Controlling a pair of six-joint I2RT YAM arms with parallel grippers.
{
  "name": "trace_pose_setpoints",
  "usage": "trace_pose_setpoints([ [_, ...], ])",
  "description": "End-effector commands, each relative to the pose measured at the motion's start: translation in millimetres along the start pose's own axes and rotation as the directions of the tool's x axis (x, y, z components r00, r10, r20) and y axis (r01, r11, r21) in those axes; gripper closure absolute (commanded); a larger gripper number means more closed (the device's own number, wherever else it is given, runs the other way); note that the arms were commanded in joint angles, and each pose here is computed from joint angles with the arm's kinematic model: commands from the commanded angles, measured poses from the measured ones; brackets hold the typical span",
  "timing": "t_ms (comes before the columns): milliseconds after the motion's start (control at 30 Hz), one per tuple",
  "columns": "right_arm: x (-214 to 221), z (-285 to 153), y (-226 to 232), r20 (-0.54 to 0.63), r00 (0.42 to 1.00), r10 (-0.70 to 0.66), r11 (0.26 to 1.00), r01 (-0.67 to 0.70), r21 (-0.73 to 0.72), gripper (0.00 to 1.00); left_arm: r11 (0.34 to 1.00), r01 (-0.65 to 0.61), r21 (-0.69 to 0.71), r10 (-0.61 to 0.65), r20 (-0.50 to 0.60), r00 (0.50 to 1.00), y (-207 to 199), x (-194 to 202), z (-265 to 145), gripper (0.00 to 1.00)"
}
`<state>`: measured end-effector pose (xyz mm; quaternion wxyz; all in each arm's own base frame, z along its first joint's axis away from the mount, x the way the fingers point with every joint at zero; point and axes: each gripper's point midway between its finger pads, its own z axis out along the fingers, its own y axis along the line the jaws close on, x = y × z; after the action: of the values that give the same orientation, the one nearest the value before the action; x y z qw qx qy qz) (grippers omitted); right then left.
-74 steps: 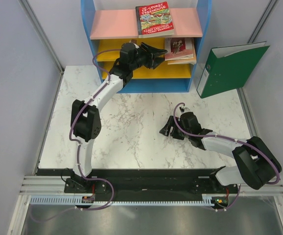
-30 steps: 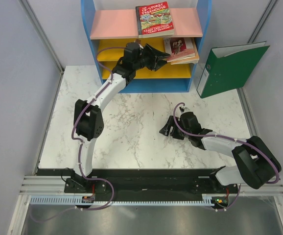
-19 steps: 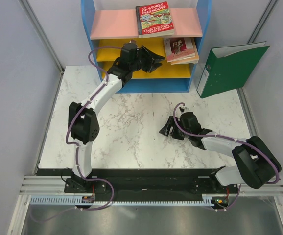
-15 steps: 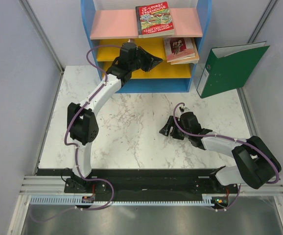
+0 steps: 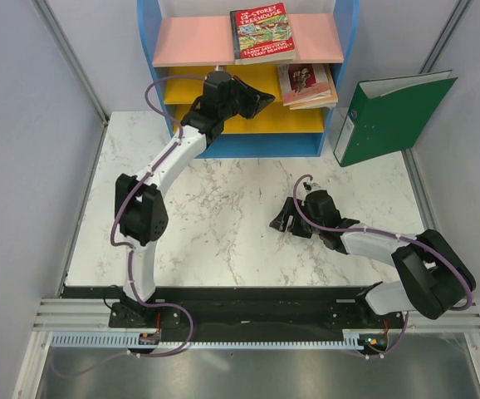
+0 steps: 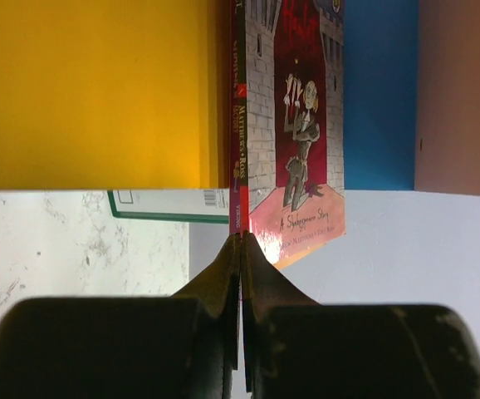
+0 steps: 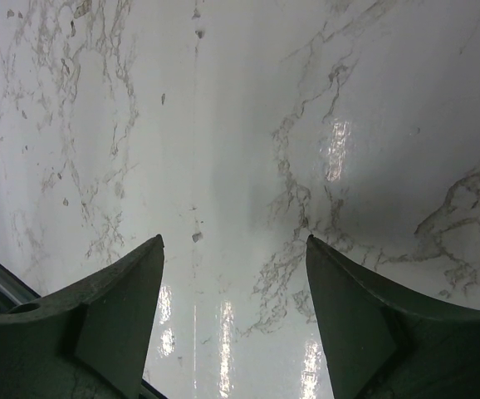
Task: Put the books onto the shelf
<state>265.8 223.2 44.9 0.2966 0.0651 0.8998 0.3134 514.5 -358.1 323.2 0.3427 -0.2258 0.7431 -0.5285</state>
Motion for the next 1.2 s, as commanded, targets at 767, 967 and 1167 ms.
trace_pose_setpoints([
  [767, -8.4, 1.9, 6.6, 0.027, 1.0, 0.0, 1.0, 0.0, -0.027, 0.23, 0.998, 0.019, 0.057, -0.022, 0.062, 0.998, -15.7, 1.9, 24.1, 0.98],
  [967, -7.8, 1.9, 7.1, 0.025, 1.0, -0.001, 1.0, 0.001, -0.029, 0.23, 0.999, 0.032, -0.004, -0.032, 0.063, 0.998, 5.1, 5.7, 5.6, 0.87],
  [1167, -8.2, 2.2, 6.7, 0.026, 1.0, 0.002, 1.0, -0.001, -0.028, 0.23, 1.0, -0.025, 0.017, 0.024, 0.073, 0.997, 0.6, 9.3, -18.9, 0.79],
])
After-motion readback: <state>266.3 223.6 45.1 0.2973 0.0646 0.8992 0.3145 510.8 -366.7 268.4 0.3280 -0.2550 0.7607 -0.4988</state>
